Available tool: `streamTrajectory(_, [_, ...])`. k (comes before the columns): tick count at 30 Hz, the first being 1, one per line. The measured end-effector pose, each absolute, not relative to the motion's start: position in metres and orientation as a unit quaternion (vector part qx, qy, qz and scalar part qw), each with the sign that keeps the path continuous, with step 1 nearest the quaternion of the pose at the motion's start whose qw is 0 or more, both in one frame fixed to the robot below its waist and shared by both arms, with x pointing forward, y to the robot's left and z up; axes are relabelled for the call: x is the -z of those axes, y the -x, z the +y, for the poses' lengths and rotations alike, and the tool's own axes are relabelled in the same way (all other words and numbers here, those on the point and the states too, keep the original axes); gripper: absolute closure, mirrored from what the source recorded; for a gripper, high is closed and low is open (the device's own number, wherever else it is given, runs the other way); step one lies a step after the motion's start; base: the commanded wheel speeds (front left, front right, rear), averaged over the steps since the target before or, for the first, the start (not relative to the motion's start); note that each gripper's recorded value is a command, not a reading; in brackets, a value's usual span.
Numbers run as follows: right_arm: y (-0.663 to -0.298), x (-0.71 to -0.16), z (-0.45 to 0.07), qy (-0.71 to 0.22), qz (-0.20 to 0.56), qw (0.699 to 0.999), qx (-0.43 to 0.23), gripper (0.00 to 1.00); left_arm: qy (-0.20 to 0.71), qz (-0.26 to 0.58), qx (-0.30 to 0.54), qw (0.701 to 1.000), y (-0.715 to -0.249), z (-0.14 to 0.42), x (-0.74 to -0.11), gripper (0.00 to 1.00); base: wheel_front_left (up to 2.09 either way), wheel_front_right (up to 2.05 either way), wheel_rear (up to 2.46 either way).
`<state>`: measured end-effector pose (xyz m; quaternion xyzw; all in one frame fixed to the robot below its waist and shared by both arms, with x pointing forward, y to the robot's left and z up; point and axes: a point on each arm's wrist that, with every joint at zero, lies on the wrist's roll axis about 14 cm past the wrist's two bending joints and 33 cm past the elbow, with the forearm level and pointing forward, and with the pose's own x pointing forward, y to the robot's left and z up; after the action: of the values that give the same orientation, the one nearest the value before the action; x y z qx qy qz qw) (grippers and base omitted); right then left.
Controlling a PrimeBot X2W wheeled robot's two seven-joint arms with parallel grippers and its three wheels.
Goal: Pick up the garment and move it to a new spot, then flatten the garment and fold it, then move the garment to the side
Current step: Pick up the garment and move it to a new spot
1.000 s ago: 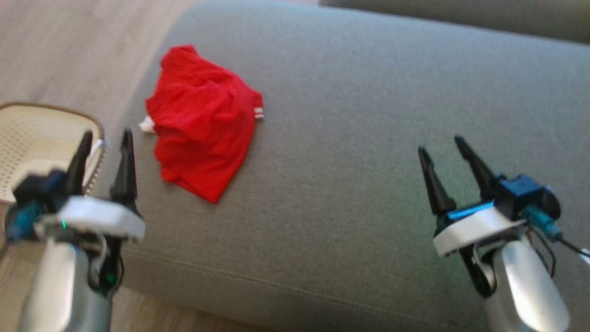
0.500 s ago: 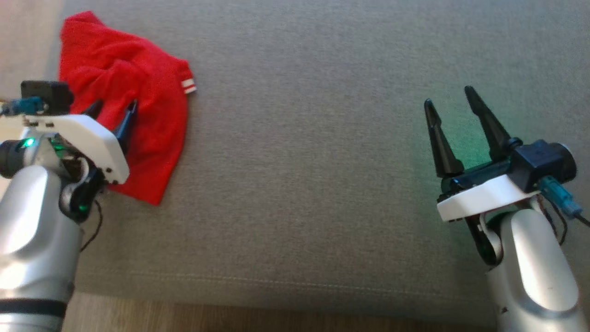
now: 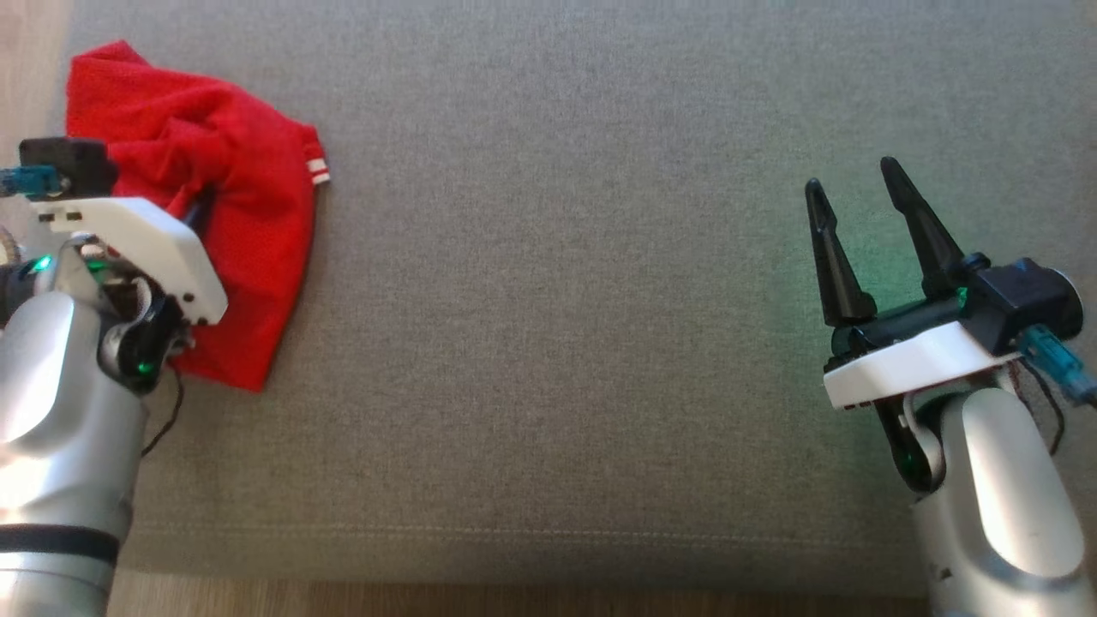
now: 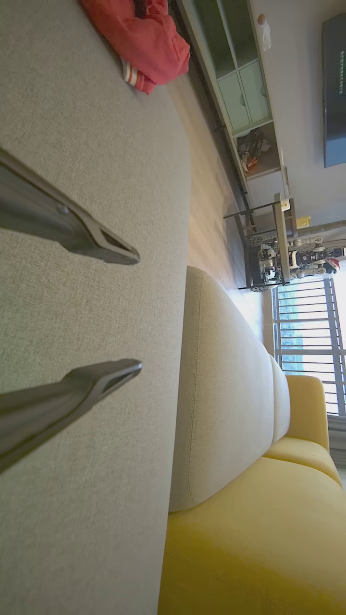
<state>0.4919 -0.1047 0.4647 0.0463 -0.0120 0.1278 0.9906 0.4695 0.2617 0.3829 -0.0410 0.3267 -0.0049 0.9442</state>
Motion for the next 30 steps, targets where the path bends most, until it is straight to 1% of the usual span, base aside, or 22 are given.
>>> streamTrajectory(7, [-0.484,-0.495,-0.112,-0.061,-0.041,0.990,-0.117,0.00,0.080,0.191,0.041,0.977,-0.493,0.236,-0.465,1.00,0.00,0.00,0.00])
streamTrajectory(13, [-0.472,-0.527,-0.126,-0.074,-0.074,0.990,-0.099,0.00,0.112,0.069,0.094,0.987,-0.502,0.198,-0.553,1.00,0.00,0.00,0.00])
streamTrajectory(16, [-0.465,-0.536,-0.143,-0.077,-0.085,0.990,-0.078,0.00,0.134,0.020,0.131,0.982,-0.504,0.165,-0.592,1.00,0.00,0.00,0.00])
streamTrajectory(20, [-0.454,-0.543,-0.169,-0.078,-0.093,0.992,-0.044,0.00,0.174,-0.024,0.190,0.966,-0.500,0.110,-0.633,1.00,0.00,0.00,0.00])
streamTrajectory(24, [-0.443,-0.549,-0.197,-0.077,-0.102,0.992,-0.008,0.00,0.201,-0.047,0.249,0.946,-0.493,0.051,-0.660,1.00,0.00,0.00,0.00])
streamTrajectory(30, [-0.432,-0.571,-0.240,-0.080,-0.135,0.987,0.046,0.00,0.198,-0.083,0.324,0.921,-0.492,-0.030,-0.688,1.00,0.00,0.00,0.00])
